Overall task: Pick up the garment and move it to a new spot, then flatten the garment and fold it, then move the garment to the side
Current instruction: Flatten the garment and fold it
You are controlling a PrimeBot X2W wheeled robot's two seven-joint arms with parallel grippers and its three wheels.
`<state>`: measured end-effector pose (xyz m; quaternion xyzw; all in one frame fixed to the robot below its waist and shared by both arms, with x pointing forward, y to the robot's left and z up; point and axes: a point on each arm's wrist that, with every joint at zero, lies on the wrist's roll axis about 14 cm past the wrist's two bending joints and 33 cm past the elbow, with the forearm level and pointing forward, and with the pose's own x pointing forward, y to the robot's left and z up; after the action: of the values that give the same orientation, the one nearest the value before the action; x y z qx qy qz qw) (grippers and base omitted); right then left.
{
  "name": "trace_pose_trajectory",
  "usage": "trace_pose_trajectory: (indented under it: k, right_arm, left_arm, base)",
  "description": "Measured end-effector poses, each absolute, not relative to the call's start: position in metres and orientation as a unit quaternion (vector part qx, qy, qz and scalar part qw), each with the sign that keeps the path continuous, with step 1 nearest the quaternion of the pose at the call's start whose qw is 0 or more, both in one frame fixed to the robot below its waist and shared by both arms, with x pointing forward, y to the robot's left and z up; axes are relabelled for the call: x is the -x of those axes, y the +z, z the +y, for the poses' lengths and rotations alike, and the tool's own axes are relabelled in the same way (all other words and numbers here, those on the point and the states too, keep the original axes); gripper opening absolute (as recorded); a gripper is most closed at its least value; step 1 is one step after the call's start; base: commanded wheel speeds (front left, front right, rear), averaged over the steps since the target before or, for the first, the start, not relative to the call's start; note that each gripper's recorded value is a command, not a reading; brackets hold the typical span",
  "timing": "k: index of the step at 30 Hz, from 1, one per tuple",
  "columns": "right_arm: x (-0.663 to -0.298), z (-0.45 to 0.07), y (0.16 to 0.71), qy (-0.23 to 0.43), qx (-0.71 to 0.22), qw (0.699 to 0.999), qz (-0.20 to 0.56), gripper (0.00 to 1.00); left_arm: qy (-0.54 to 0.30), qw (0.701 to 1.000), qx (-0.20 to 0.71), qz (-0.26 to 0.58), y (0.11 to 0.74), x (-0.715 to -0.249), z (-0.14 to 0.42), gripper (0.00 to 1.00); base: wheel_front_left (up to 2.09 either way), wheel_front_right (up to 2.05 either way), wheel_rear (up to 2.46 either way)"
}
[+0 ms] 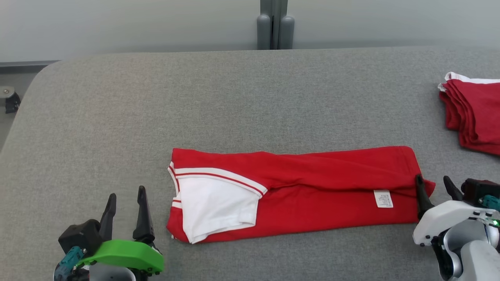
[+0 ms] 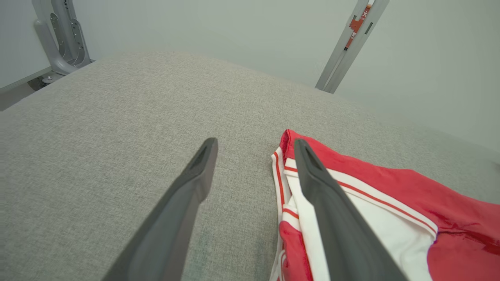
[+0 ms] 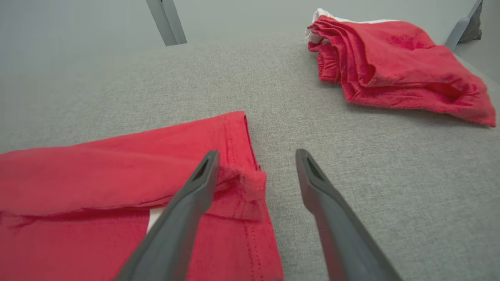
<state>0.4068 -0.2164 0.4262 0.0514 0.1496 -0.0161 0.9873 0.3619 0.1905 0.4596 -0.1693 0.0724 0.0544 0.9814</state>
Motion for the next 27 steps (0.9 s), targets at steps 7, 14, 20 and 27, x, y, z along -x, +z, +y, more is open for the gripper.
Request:
trace_pose_trajectory:
  k: [7, 14, 20, 27]
  right_arm:
    - [-0.406, -0.211, 0.389, 0.011, -0.023, 0.966, 0.259, 1.00]
    - [-0.406, -0.201, 0.374, 0.026, -0.028, 0.955, 0.294, 0.41]
    - [-0.408, -0.197, 0.376, 0.028, -0.038, 0.957, 0.287, 0.00]
    - [-0.408, -0.237, 0.395, -0.015, -0.041, 0.966, 0.256, 0.00]
  left_arm:
    - [0.078, 0.981, 0.162, 0.069, 0.459, -0.356, 0.205, 1.00]
    - [0.099, 0.980, 0.160, 0.067, 0.457, -0.348, 0.218, 1.00]
    - [0.099, 0.980, 0.158, 0.067, 0.457, -0.349, 0.219, 1.00]
    - [0.077, 0.982, 0.157, 0.066, 0.459, -0.357, 0.206, 1.00]
  base:
    - [0.00, 0.00, 0.00]
    - [0.00, 0.00, 0.00]
    - [0.00, 0.00, 0.00]
    - [0.00, 0.00, 0.00]
